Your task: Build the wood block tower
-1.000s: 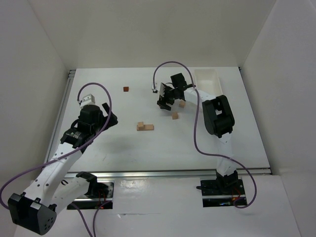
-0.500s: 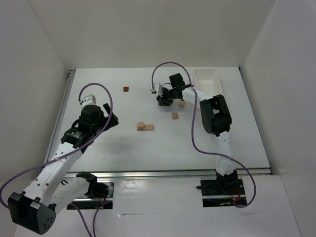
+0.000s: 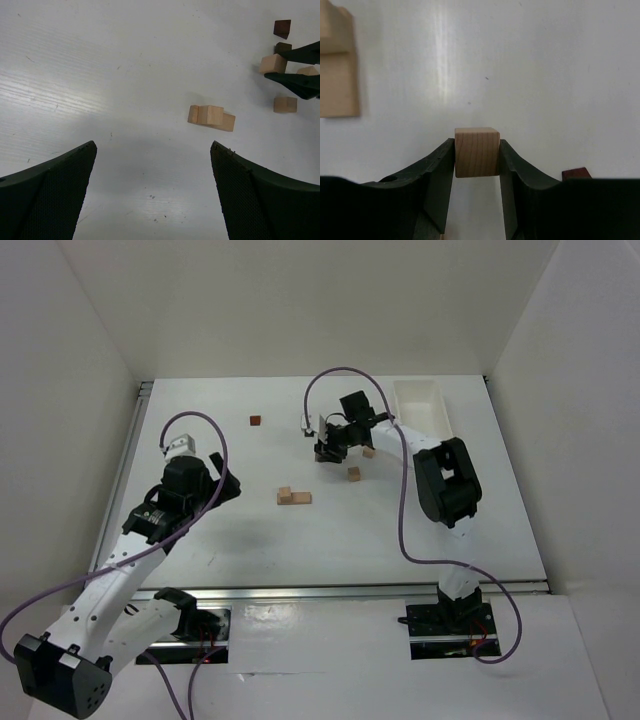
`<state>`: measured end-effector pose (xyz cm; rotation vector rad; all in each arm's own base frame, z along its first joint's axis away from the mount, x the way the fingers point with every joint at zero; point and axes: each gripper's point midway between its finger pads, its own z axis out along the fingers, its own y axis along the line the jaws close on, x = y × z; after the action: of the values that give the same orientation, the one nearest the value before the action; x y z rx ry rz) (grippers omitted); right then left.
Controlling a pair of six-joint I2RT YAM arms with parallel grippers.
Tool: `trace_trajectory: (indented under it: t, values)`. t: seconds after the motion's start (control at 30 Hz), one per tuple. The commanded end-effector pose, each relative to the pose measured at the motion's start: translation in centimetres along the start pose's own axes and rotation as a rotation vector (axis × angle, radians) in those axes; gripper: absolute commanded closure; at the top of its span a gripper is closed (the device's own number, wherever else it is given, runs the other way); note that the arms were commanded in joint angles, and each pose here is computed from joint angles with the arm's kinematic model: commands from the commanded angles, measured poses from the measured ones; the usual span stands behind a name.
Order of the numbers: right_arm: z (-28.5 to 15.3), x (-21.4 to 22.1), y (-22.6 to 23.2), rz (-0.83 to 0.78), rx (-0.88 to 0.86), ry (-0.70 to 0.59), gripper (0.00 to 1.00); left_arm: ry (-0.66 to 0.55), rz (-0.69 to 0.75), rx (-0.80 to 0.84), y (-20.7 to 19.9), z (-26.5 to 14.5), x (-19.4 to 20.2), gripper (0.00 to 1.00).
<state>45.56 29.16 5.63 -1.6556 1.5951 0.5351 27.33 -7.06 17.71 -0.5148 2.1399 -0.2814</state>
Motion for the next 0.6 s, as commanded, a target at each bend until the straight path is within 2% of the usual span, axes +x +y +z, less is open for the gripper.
trace_trajectory:
  t: [0.0,0.33,0.57]
  values:
    - [-2.2,-7.2,2.6,-0.122,-0.024,-0.116,0.76,0.005,-0.019,0.03,-0.5,-0.2,0.3,0.0]
    - [-0.3,-9.1,7.3,-0.126,-0.138,-0.125,0.76,0.04,0.004,0.064,-1.3,-0.1,1.1,0.0]
    - [0.3,-8.3,9.2,-0.094,-0.175,-0.097,0.76,0.056,0.02,0.057,-1.5,0.2,1.6,0.0]
